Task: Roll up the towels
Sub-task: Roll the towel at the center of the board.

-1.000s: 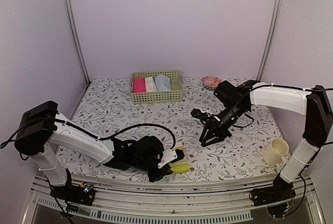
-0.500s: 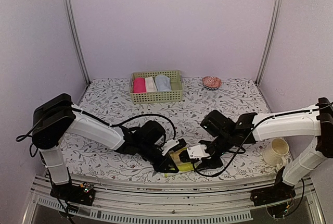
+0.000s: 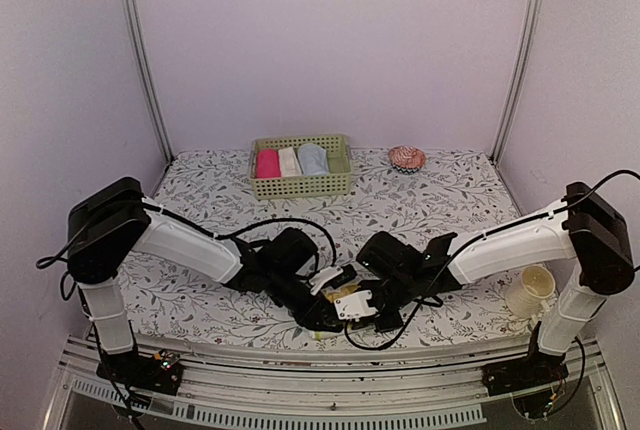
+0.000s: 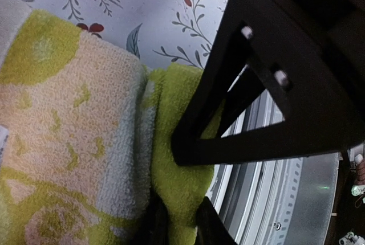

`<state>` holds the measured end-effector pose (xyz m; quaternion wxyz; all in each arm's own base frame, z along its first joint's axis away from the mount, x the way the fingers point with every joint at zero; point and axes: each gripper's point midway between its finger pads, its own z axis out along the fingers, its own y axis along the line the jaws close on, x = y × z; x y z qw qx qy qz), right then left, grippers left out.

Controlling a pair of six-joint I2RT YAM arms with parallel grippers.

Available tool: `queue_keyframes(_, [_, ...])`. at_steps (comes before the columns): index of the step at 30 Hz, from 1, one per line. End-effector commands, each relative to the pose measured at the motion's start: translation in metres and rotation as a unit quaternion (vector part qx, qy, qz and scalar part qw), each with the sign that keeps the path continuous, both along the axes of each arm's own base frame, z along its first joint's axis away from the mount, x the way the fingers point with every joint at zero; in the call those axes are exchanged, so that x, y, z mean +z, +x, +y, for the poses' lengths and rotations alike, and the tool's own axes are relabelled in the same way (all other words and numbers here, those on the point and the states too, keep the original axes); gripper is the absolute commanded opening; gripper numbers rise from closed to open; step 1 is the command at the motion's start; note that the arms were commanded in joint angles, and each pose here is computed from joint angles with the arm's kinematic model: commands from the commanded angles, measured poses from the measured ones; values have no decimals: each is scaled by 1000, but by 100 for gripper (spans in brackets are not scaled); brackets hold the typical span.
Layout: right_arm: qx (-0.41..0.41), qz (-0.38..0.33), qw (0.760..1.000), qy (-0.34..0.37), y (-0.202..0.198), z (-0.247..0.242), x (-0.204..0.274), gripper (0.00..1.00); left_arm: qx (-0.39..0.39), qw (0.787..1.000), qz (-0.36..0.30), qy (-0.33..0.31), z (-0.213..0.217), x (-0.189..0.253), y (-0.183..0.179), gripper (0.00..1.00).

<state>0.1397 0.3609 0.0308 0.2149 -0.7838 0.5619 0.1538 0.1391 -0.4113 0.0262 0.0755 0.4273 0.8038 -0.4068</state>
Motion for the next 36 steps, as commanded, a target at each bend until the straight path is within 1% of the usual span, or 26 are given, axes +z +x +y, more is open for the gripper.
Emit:
queue_keyframes(1, [2, 44, 999, -25, -9, -5, -12, 8, 26, 999, 0, 42, 23, -10, 7, 28])
queue_keyframes(3, [2, 91, 996, -24, -14, -7, -8, 6, 36, 998, -32, 31, 27, 4, 13, 39])
queue_keyframes(6, [-6, 183, 983, -19, -17, -9, 2, 5, 66, 994, -90, 8, 37, 29, 23, 45])
queue_keyframes(8, [-14, 238, 971, -25, -18, -11, 4, 5, 90, 988, -122, -1, 48, 41, 27, 47])
queue_keyframes(12, [-31, 324, 944, -53, -17, -16, -1, 4, 126, 974, -189, -9, 72, 57, 26, 49])
queue_keyframes(15, [-44, 370, 926, -53, -6, -9, 3, 4, 119, 960, -255, -7, 78, 62, 12, 49])
queue_keyframes(18, [-60, 415, 905, -73, 1, -8, -4, 5, 86, 943, -321, -6, 73, 67, -4, 49])
queue_keyframes(20, [-71, 431, 895, -86, 7, -8, -12, 5, 60, 934, -352, 1, 65, 69, -12, 49])
queue_keyframes(24, [-94, 444, 884, -115, 15, -9, -30, 5, 9, 919, -392, 31, 47, 63, -18, 50])
queue_keyframes(29, [-104, 447, 879, -129, 16, -12, -40, 5, -43, 895, -438, 74, 27, 44, -11, 52])
queue_keyframes(33, [-107, 448, 877, -133, 16, -13, -42, 5, -67, 872, -475, 99, 15, 32, 2, 53])
queue_keyframes(36, [-108, 450, 876, -133, 15, -13, -42, 5, -81, 865, -481, 118, 11, 18, 10, 53])
